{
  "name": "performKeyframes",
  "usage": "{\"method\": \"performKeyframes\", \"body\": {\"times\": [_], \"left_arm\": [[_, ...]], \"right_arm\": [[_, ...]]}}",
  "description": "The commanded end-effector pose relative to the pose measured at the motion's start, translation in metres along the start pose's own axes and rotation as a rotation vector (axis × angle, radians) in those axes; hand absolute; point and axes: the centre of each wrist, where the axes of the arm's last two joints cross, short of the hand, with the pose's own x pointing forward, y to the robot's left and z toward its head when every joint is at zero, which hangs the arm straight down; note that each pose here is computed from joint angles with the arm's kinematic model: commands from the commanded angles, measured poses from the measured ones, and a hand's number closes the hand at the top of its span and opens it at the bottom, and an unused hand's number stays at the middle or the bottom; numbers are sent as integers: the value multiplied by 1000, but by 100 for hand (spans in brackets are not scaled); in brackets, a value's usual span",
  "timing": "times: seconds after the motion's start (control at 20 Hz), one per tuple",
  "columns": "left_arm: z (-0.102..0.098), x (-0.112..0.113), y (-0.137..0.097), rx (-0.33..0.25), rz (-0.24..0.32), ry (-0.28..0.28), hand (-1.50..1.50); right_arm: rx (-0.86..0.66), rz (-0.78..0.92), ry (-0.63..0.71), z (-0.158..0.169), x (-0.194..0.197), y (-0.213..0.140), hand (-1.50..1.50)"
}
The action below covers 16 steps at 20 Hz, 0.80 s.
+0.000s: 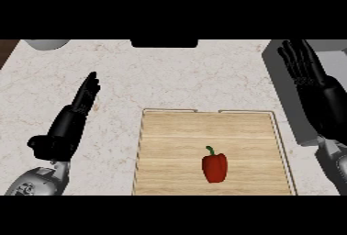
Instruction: Pick the bell pepper from the tray and place it in the cardboard box
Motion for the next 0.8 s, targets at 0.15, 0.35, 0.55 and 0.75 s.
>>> {"method": "performKeyframes", "body": {"times": [0.15, 0.35, 0.55, 0.75], "left_arm": [[1, -6, -2, -78, -40, 23, 0], [3, -14, -3, -98, -31, 65, 0], [7, -19, -5, -122, -21, 89, 0], [6, -20, -9, -153, -18, 94, 0]], "right_arm": [[-286, 25, 464, 65, -45, 54, -150], [-217, 475, 566, 111, -72, 4, -150], [-229, 689, 679, 178, -89, 32, -150], [-166, 853, 620, 194, -81, 51, -150]]}}
